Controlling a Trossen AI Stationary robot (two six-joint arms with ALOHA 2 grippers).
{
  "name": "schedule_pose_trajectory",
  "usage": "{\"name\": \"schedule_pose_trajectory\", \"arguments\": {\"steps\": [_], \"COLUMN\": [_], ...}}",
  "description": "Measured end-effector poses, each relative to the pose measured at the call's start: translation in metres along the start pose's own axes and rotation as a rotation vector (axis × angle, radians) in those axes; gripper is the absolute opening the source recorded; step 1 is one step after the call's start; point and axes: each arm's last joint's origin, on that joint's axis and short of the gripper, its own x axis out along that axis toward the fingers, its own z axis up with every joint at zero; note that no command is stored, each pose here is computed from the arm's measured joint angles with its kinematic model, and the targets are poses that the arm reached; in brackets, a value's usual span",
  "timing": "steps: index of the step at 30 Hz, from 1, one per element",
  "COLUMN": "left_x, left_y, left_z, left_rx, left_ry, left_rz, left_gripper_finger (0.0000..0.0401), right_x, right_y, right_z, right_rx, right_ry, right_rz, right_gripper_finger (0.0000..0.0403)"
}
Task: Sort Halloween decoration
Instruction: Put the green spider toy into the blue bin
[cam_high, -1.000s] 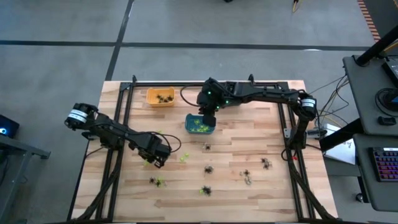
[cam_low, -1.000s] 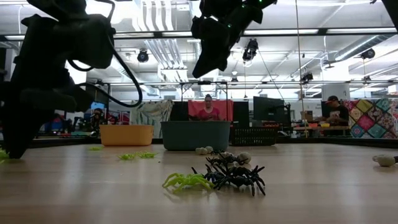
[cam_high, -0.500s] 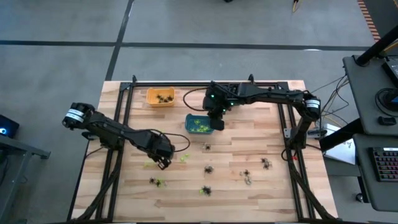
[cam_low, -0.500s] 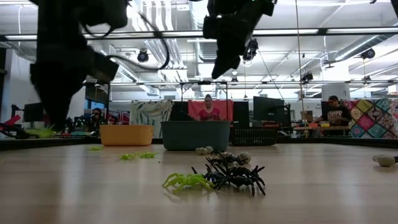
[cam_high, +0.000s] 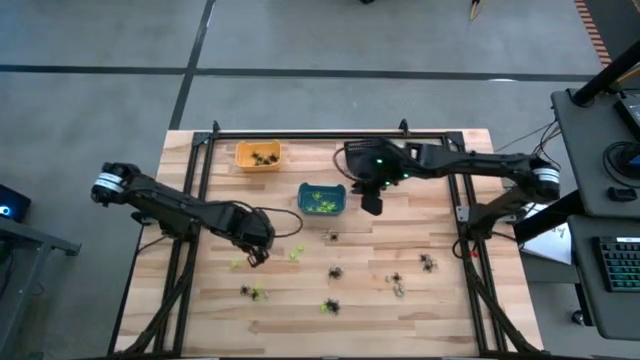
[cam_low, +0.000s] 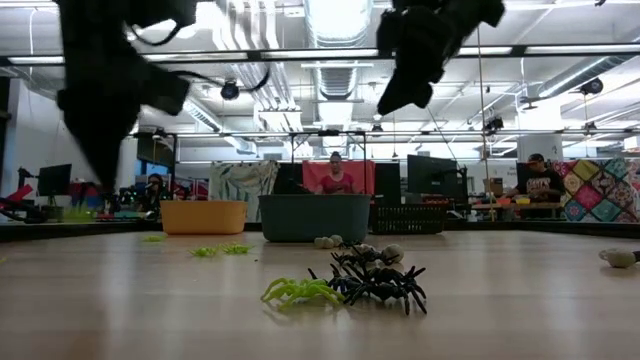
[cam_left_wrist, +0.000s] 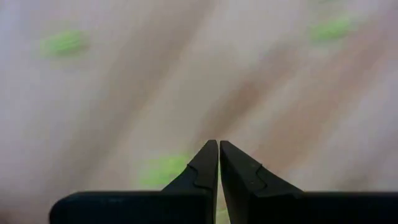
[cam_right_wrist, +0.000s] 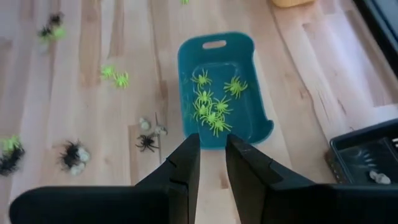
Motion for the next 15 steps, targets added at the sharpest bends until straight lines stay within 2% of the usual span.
{"name": "schedule_pose_trajectory", "arguments": {"steps": [2,3,5,7,11,15], "left_x": [-0.003,-0.006,-0.011,-0.014,-0.020,-0.018], "left_y": [-0.010,-0.009,-0.001,0.006,0.012,0.018], "left_z": [0.000,-0.005,-0.014,-0.015,-0.022,-0.026], "left_rx": [0.055,0.080,0.068,0.005,-0.044,-0.054], "left_ry": [-0.024,-0.012,0.018,0.003,0.020,0.018], "left_rz": [-0.169,-0.181,-0.147,-0.135,-0.185,-0.175], "left_gripper_finger": [0.0000,0.0000,0.0000,0.0000,0.0000,0.0000], "right_x": [-0.007,-0.009,-0.015,-0.019,-0.025,-0.026], "right_y": [0.001,0.002,0.003,0.004,0.005,0.006], "right_z": [-0.007,-0.010,-0.016,-0.022,-0.031,-0.037], "right_rx": [0.013,0.016,0.033,0.048,0.077,0.100], "right_ry": [-0.047,-0.067,-0.100,-0.121,-0.135,-0.134], "right_rz": [0.000,0.000,0.000,0.002,0.004,0.005], "right_gripper_finger": [0.0068,0.0068,0.0068,0.0068,0.0068,0.0068]}}
